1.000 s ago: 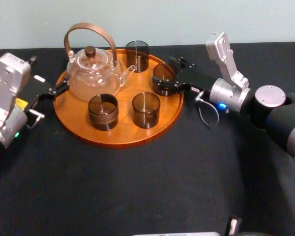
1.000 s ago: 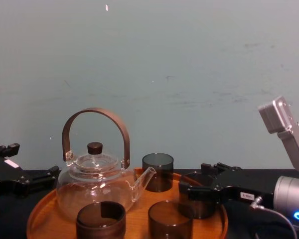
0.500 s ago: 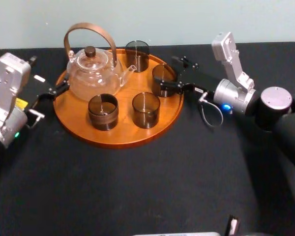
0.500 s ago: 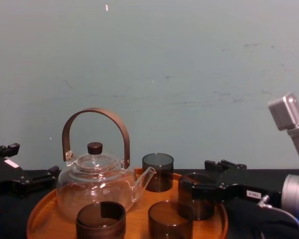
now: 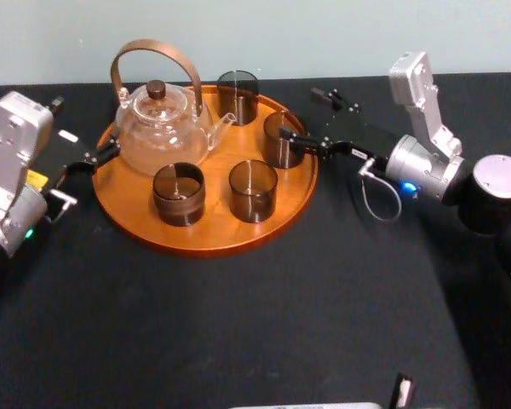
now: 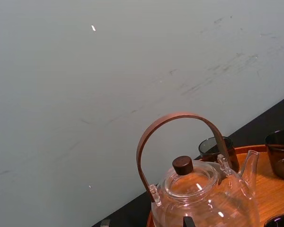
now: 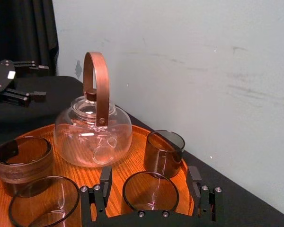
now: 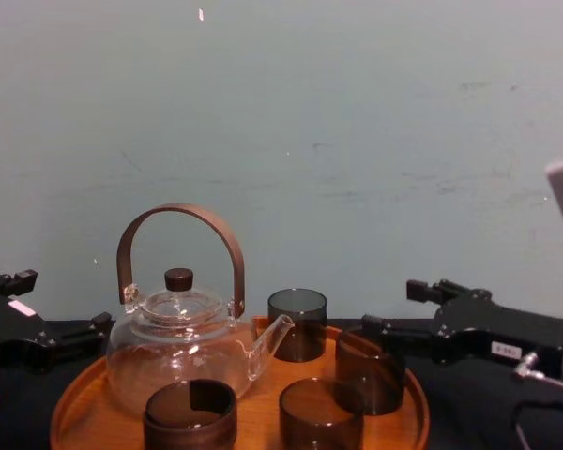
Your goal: Pick up the glass from the table and place it on the tray.
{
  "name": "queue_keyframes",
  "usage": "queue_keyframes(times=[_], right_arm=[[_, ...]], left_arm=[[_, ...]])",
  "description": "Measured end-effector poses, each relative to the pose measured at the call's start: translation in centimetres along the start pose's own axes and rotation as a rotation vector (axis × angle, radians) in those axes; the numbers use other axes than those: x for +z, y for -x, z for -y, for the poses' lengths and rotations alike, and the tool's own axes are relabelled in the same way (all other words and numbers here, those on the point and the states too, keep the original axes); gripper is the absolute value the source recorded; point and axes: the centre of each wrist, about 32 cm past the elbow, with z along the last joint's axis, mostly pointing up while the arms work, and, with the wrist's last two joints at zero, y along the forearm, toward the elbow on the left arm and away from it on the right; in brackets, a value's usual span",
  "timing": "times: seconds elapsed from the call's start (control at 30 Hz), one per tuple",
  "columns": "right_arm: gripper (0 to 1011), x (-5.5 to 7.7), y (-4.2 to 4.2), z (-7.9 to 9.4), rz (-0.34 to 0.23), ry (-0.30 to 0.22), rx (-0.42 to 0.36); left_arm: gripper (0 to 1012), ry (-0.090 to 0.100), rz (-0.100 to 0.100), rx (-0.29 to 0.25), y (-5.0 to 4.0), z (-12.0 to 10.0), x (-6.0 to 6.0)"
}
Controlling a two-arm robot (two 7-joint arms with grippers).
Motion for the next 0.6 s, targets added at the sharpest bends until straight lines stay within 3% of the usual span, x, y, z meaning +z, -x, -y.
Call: queue_keyframes(times=[0.6], right_arm=[[1002, 1.2, 1.66, 3.9, 0.026, -0.033, -0.065]], left_arm=[[1001, 0.0, 0.0, 0.0, 0.0, 0.0, 0.0]])
